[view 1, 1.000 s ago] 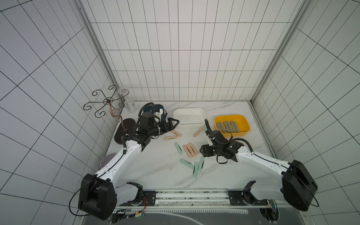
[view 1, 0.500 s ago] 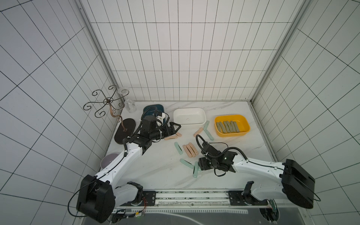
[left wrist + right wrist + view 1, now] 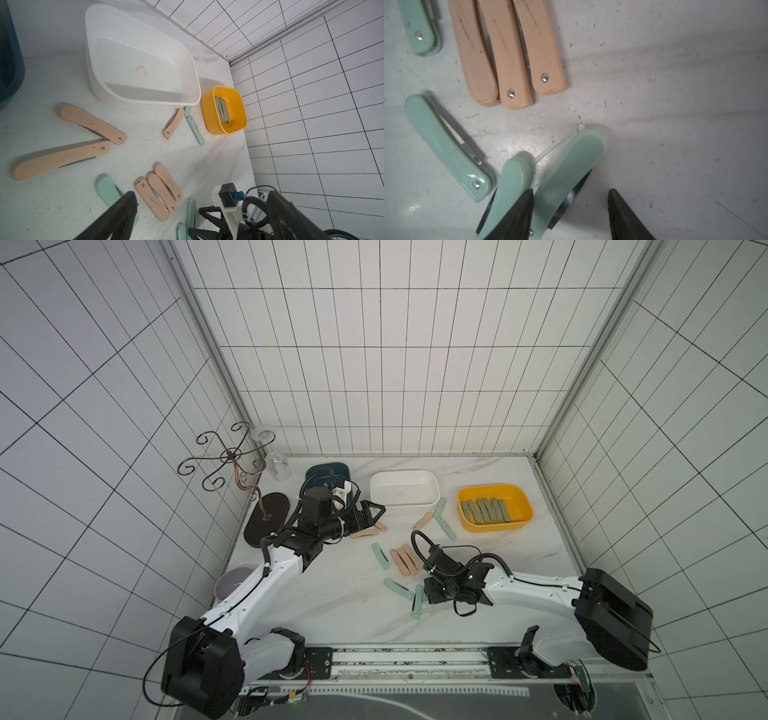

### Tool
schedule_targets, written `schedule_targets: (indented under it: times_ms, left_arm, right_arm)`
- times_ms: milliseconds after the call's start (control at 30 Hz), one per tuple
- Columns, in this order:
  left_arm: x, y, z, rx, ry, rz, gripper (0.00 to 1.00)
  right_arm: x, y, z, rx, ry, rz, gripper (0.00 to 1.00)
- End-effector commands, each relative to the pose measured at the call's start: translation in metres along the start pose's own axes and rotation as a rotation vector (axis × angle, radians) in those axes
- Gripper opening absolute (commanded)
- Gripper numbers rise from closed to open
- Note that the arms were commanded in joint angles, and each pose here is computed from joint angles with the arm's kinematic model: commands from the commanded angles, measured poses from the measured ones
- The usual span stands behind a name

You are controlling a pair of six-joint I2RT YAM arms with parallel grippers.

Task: Place the fruit knives into the storage box by color
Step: Pick up the fruit knife from the center of the board.

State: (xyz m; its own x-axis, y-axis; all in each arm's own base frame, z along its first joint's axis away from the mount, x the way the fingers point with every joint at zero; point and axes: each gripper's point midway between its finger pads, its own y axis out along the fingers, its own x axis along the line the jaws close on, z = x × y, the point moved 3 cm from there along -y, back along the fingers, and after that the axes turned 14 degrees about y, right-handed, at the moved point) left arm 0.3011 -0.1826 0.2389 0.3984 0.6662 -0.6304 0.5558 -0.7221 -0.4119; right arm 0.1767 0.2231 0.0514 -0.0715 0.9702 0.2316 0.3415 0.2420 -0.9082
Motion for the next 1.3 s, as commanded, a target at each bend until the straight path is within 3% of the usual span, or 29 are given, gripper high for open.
schedule_targets:
  times_ms: [0, 233, 500, 967, 1267]
  left_arm:
    - [-0.004, -0.003, -0.003, -0.031, 0.013, 0.010, 0.97]
    - [-0.005, -0.004, -0.004, -0.043, 0.012, 0.016, 0.97]
    - [-0.003, -0.003, -0.001, -0.039, 0.006, 0.016, 0.97]
    - [0.000, -0.001, 0.002, -0.037, 0.001, 0.013, 0.97]
    - [0.001, 0.001, 0.002, -0.036, 0.001, 0.010, 0.97]
  right_arm:
    - [-0.018, 0.003, 0.003, -0.012, -0.045, 0.102, 0.54]
    - [-0.037, -0.005, -0.012, -0.055, -0.052, 0.184, 0.52]
    - [-0.030, -0.020, -0.033, -0.099, -0.027, 0.127, 0.58]
    - [-0.011, 0.001, -0.067, -0.119, -0.015, 0.047, 0.55]
    - [-0.008, 0.012, -0.068, -0.101, -0.020, 0.040, 0.51]
